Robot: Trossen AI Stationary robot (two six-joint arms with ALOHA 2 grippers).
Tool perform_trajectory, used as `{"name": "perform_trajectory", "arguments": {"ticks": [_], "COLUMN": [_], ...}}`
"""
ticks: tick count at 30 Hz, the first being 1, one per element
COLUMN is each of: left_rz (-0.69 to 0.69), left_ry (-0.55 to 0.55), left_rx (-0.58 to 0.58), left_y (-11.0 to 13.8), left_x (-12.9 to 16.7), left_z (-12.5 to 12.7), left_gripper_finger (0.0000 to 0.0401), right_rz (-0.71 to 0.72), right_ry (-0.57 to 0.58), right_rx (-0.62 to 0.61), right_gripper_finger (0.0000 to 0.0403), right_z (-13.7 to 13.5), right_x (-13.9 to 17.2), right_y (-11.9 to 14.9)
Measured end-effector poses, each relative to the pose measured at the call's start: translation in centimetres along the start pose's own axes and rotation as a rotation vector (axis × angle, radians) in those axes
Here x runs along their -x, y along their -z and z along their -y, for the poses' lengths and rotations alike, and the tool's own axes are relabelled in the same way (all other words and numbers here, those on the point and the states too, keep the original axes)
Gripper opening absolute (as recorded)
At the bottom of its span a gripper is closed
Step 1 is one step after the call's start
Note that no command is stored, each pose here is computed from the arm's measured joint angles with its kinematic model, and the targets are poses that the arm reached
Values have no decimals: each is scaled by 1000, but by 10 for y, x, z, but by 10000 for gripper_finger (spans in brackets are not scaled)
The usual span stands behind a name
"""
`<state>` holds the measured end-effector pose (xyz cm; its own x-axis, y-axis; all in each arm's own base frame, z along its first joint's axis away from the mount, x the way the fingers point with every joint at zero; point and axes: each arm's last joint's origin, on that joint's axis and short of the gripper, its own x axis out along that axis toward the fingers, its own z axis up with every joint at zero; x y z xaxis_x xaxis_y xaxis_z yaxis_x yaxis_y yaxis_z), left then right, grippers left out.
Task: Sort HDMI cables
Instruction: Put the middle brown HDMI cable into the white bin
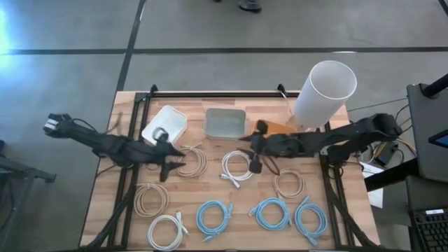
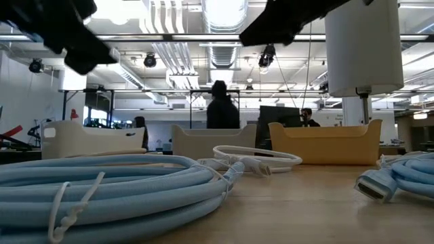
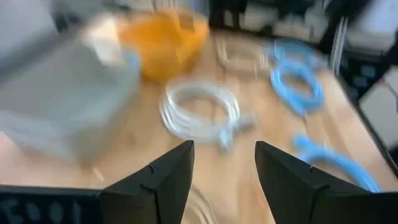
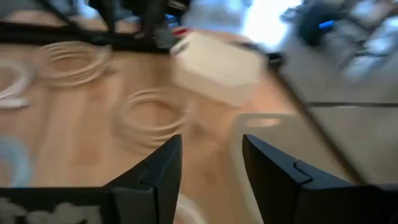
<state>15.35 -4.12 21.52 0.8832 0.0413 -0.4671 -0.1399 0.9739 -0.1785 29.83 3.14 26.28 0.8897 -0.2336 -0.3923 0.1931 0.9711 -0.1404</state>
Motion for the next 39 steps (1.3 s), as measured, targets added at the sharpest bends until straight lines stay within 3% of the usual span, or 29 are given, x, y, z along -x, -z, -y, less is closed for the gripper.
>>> {"name": "perform_trajectory", "arguments": {"ticks": [3, 10, 16, 27, 32, 39], "left_rz": [-115, -325, -419, -497, -496, -489], "left_ry": [-26, -116, -162, -110, -77, -76], "left_rx": [4, -52, -48, -9, -11, -16], "left_y": [11, 35, 46, 51, 52, 53], "left_x": [-18, -53, -75, -92, -94, -95], "left_z": [2, 6, 9, 17, 18, 18], "left_gripper_finger": [207, 207, 206, 200, 153, 35], "right_rz": [-34, -74, -79, -82, -90, -91], "right_ry": [-59, -37, -37, -36, -32, -32], "right_rx": [-36, -41, -40, -35, -34, -32], "right_gripper_finger": [174, 172, 173, 173, 168, 158], "right_z": [0, 2, 2, 2, 2, 2], "right_x": [-15, -31, -30, -31, -31, -31], "right_y": [2, 8, 10, 11, 12, 12]}}
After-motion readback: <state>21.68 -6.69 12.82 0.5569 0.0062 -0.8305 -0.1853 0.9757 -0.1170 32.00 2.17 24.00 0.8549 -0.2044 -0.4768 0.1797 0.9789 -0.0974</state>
